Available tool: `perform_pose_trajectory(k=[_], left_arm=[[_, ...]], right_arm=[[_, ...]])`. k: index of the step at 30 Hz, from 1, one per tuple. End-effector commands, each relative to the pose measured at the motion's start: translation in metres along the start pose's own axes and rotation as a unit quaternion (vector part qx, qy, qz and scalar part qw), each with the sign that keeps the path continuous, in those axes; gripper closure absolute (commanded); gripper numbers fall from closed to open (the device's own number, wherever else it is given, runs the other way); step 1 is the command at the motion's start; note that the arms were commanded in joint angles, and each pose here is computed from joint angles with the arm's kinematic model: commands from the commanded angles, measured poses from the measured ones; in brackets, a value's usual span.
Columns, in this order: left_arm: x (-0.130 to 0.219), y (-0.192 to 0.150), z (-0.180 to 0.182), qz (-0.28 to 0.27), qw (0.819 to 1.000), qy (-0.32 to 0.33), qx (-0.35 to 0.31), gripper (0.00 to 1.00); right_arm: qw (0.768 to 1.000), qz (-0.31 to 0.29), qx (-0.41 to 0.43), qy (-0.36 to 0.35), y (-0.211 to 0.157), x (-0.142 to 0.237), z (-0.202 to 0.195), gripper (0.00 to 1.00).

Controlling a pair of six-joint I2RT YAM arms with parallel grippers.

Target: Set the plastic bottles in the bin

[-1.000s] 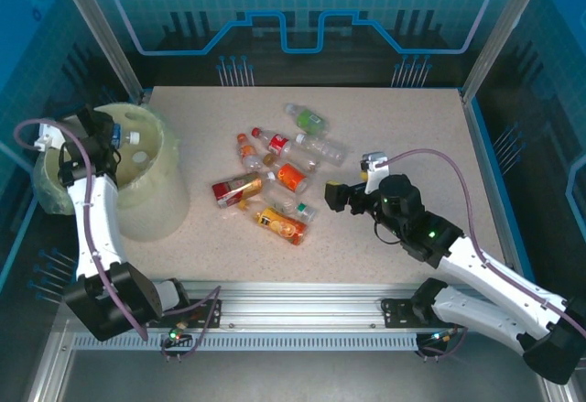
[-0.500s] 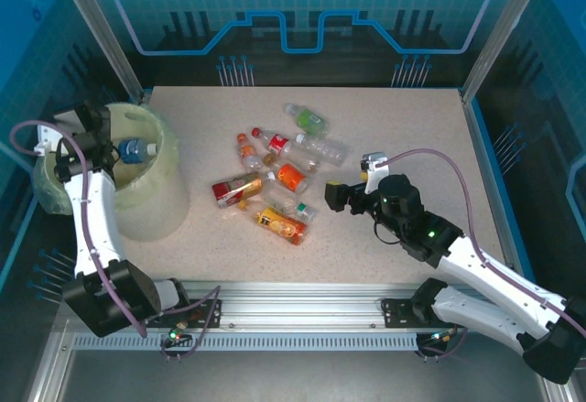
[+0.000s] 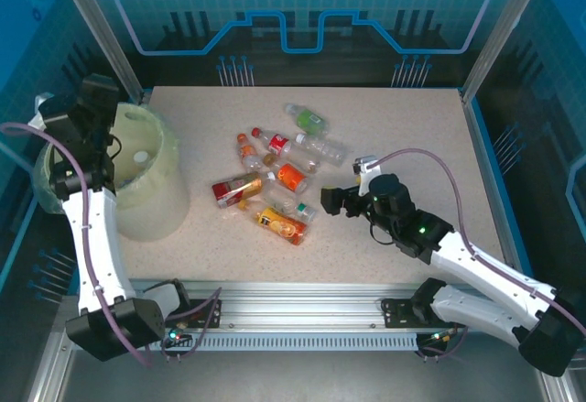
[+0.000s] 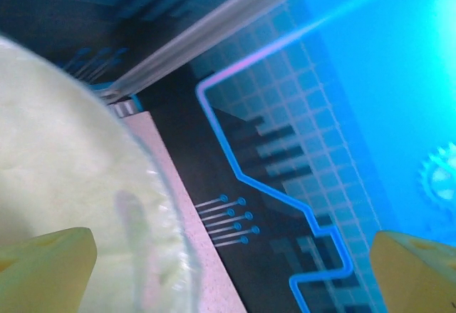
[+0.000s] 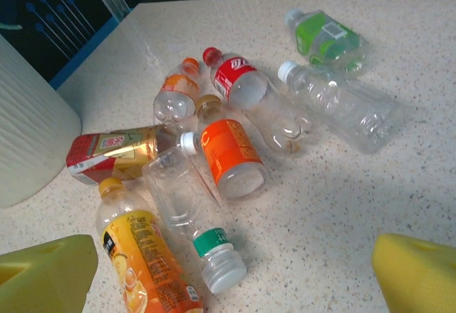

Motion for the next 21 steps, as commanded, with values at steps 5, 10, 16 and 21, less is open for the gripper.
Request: perform_pose_trajectory(k=[5,10,16,21], left_arm=[[0.039,-0.005,-0.053,0.006,0.987,-0.14,-0.078,0.01],[0.053,-0.022,-0.086,0.04,0.953,-0.28,-0.111,0.01],[0.078,-0.062,-0.118,0.112,0.887,-0.409,-0.182,0.01],[0.097,-0.131,-0.12,0.207,0.841,-0.457,-0.204,0.01]], right_arm=[[0.999,0.042,-0.012,0.006,-0.015,-0.019,-0.004,0.02],[0.995,0.099,-0.006,-0.005,-0.028,-0.04,-0.004,0.0],[0.978,0.205,0.0,-0.04,-0.046,-0.082,-0.003,0.05],[0.959,0.273,0.029,-0.075,-0.053,-0.118,-0.001,0.1]])
Point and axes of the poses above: each hand's point on the last joint's axis, 136 mm out from that joint toward the fingers, its own x axis back along the fingers, its own z axis along the line the jaws close on, y = z × x, the point moved 9 cm from there along x, back along the fingers, and after that the axes turned 15 degrees about -x, right-handed, at the moved point
